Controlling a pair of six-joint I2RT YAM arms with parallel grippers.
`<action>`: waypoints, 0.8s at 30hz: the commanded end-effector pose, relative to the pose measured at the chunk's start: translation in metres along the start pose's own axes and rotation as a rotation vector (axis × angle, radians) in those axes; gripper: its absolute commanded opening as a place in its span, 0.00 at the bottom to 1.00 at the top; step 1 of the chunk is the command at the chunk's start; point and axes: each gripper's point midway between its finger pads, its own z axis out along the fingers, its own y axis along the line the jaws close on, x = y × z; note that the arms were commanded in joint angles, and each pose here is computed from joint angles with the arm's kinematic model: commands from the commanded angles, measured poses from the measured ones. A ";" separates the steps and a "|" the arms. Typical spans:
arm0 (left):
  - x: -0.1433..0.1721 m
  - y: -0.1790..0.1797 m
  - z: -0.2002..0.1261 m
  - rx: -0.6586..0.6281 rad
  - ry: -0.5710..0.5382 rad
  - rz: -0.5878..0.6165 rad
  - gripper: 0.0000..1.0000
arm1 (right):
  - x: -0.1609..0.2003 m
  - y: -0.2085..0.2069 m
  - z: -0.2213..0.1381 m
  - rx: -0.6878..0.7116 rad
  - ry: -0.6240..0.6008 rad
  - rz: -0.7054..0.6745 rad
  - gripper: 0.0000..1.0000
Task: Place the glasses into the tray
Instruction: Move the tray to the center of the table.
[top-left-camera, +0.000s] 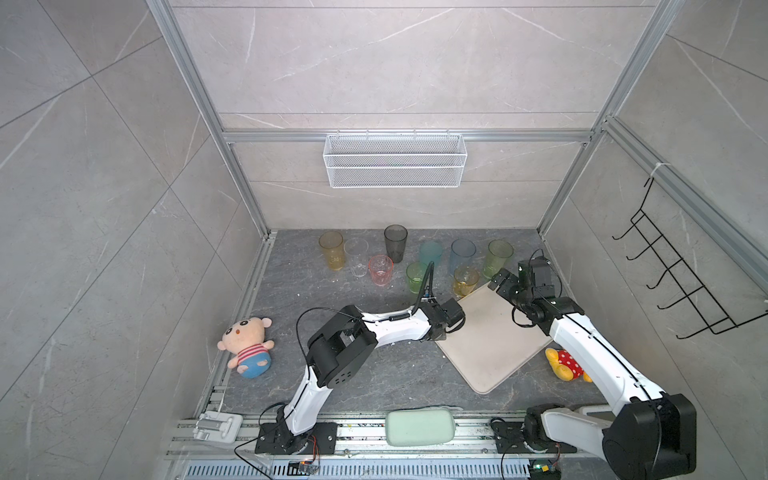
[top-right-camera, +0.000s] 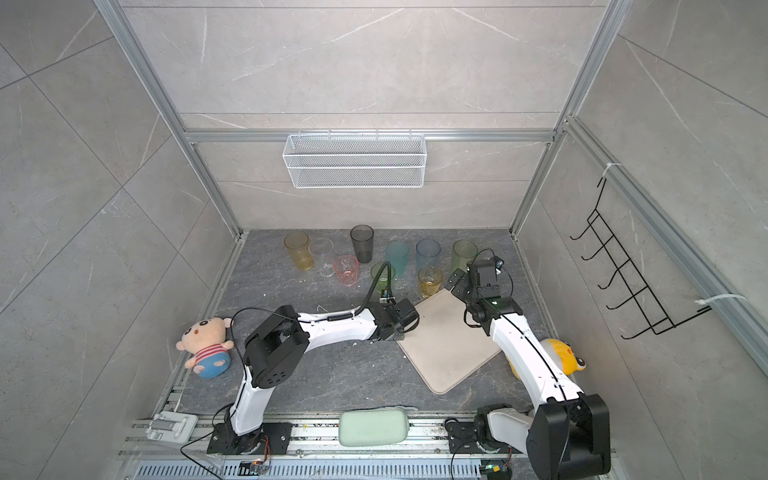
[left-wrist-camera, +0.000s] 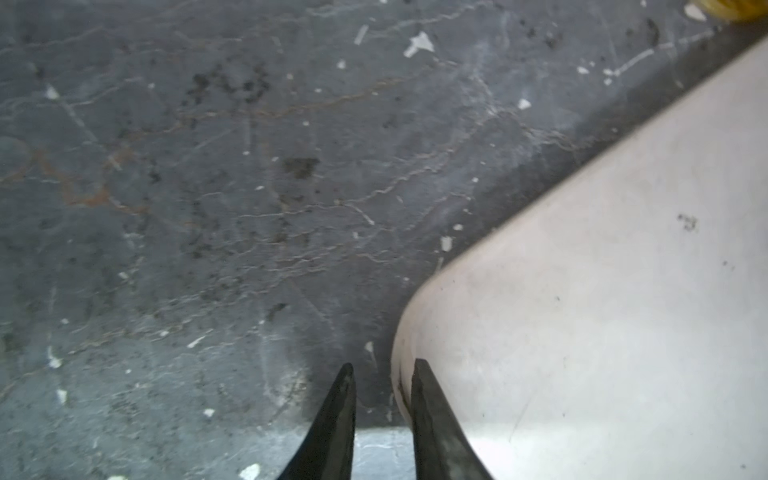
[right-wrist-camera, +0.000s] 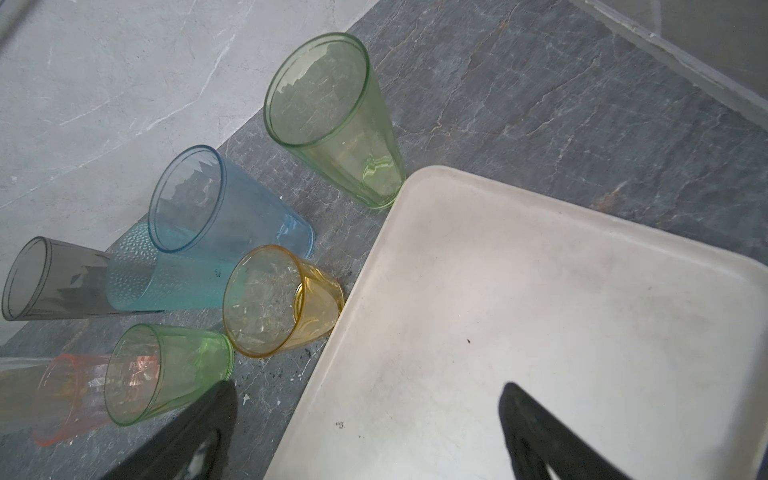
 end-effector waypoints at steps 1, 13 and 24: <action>-0.007 0.017 -0.010 -0.004 -0.020 -0.035 0.22 | 0.005 -0.001 0.005 0.001 0.012 -0.006 1.00; -0.010 0.055 -0.002 -0.036 -0.016 -0.023 0.11 | 0.005 0.000 0.006 0.000 0.012 -0.014 1.00; -0.025 0.085 0.003 0.043 -0.007 0.142 0.04 | 0.005 0.001 0.005 -0.004 0.010 -0.020 1.00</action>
